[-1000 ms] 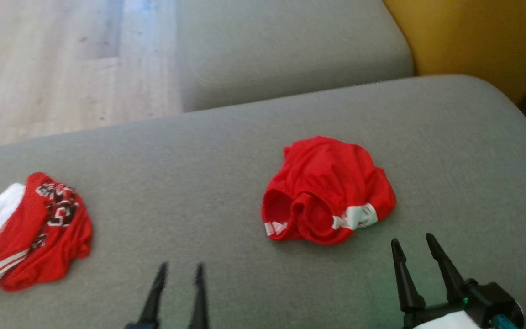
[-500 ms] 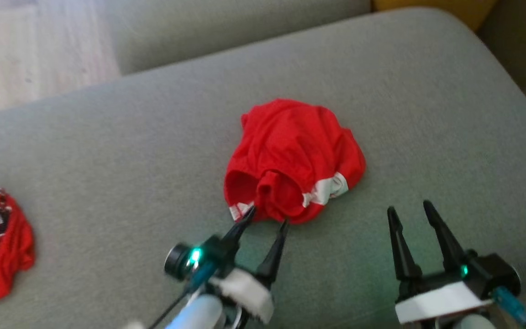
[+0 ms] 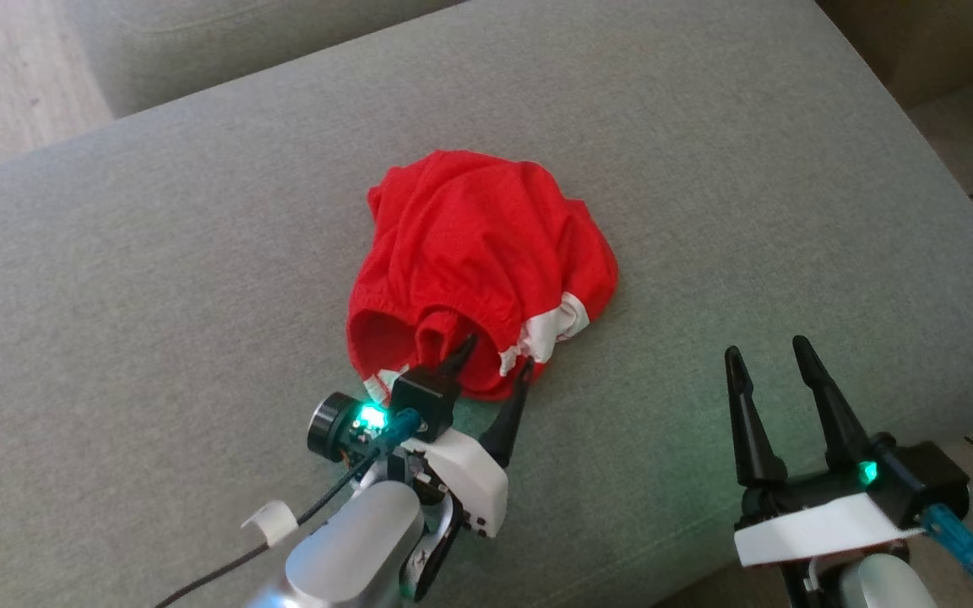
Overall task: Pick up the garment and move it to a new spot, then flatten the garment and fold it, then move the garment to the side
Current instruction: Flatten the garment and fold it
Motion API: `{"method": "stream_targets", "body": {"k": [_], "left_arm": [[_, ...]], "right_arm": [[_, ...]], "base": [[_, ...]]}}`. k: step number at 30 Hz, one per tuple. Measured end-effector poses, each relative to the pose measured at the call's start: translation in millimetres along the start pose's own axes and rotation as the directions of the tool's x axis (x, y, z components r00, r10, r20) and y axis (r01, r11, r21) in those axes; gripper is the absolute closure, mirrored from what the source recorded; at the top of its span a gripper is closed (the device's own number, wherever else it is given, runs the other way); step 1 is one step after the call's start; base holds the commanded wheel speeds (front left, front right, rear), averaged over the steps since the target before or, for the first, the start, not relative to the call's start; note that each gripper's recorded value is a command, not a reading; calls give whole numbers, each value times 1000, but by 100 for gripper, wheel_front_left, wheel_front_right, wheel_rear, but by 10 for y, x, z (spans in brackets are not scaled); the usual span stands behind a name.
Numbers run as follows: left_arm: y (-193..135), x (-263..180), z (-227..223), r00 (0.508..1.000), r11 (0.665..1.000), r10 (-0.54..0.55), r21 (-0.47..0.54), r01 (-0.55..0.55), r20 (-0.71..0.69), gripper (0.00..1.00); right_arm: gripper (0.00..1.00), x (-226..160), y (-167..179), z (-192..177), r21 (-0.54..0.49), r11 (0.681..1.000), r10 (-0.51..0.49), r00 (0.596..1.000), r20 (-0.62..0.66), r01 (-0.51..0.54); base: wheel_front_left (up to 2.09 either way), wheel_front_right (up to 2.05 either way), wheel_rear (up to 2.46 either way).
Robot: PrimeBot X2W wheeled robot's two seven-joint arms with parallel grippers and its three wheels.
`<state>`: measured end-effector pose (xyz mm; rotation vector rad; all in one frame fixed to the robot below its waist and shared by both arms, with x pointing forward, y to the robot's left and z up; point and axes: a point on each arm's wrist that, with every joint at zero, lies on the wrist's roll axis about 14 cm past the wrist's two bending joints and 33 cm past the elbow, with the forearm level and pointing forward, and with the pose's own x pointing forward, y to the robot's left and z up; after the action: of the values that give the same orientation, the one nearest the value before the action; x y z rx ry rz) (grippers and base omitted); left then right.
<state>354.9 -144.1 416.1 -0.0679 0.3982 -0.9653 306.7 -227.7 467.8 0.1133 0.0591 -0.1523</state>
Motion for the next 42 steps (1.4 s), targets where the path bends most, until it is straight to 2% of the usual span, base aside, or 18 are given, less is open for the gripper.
{"method": "stream_targets", "body": {"k": [13,14,15,16,20,22,23,29,34,37,42], "left_arm": [[14,31,-85,1000,1000,20,3,-20,-19,2],[14,26,-95,1000,1000,20,4,-20,-22,22],[17,21,-109,999,1000,21,6,-21,-26,50],[15,17,-121,999,1000,20,3,-20,-31,62],[13,27,-204,998,1000,9,9,-8,-68,73],[45,52,-221,996,1000,12,15,-11,-84,97],[45,68,-219,996,1000,4,20,-2,-86,100],[-2,173,19,999,997,-49,65,50,-21,100],[-67,339,700,987,974,-127,200,106,98,100],[-138,435,1297,966,936,-190,331,124,175,100],[-456,443,2390,898,842,-315,527,115,307,100]], "right_arm": [[0,38,-45,55,9,1000,-14,1000,17,14],[0,39,-43,57,9,1000,-14,1000,18,14],[0,40,-40,58,9,1000,-13,1000,19,12],[0,41,-38,59,10,1000,-12,1000,19,12],[0,40,-36,51,15,1000,-13,1000,16,12],[0,39,-43,43,17,1000,-16,1000,13,16],[0,41,-49,44,16,1000,-18,1000,13,18],[0,53,-92,109,11,1000,-29,999,33,29],[0,4,-117,169,18,999,-38,998,55,37],[0,-35,-136,205,25,999,-46,997,68,44],[0,-120,-169,241,29,998,-60,995,82,58]], "base": [[0,0,0],[0,0,0],[0,0,0],[0,0,0],[0,0,0],[0,0,0],[0,0,0],[0,0,0],[0,0,0],[0,0,0],[0,0,0]]}}
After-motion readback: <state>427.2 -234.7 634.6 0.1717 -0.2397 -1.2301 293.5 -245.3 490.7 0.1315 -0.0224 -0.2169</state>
